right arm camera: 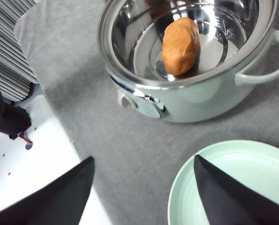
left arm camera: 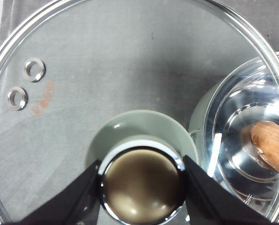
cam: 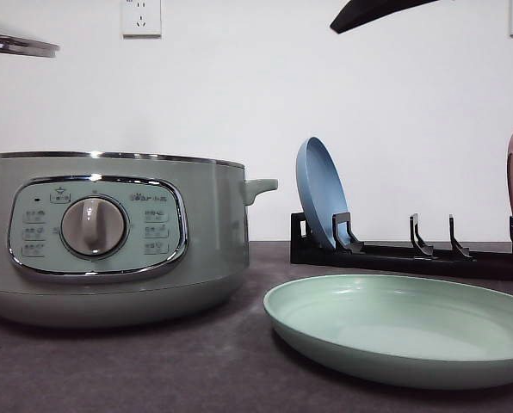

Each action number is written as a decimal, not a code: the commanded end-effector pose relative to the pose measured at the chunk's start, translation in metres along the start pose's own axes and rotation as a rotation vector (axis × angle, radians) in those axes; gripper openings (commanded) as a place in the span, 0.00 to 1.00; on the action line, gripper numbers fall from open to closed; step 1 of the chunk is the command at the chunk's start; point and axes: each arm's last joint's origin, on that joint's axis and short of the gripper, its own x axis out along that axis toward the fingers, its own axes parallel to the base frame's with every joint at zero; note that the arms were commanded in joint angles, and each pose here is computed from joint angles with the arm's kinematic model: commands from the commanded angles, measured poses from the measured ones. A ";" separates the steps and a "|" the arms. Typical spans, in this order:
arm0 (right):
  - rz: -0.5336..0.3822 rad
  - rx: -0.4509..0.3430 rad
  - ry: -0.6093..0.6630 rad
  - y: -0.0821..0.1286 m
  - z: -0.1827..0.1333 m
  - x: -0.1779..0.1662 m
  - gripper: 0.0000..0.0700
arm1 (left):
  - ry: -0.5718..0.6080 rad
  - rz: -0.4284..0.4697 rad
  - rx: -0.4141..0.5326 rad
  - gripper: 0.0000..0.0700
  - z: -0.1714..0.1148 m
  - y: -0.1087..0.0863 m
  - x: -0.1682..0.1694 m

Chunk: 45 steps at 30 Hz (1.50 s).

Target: Transfer potato from steamer to green plate

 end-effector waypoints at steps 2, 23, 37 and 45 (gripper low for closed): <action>0.004 -0.001 -0.010 0.000 0.019 0.007 0.65 | -0.070 0.004 -0.002 0.00 0.006 0.001 -0.009; -0.057 -0.145 0.039 -0.001 0.143 0.144 0.79 | -0.074 0.011 -0.012 0.00 0.006 0.004 -0.009; -0.178 -0.187 0.156 -0.005 0.120 0.227 0.79 | -0.074 0.011 -0.012 0.00 0.006 0.004 -0.009; -0.216 -0.182 0.215 -0.013 0.107 0.252 0.79 | -0.073 0.011 -0.013 0.00 0.006 0.004 -0.009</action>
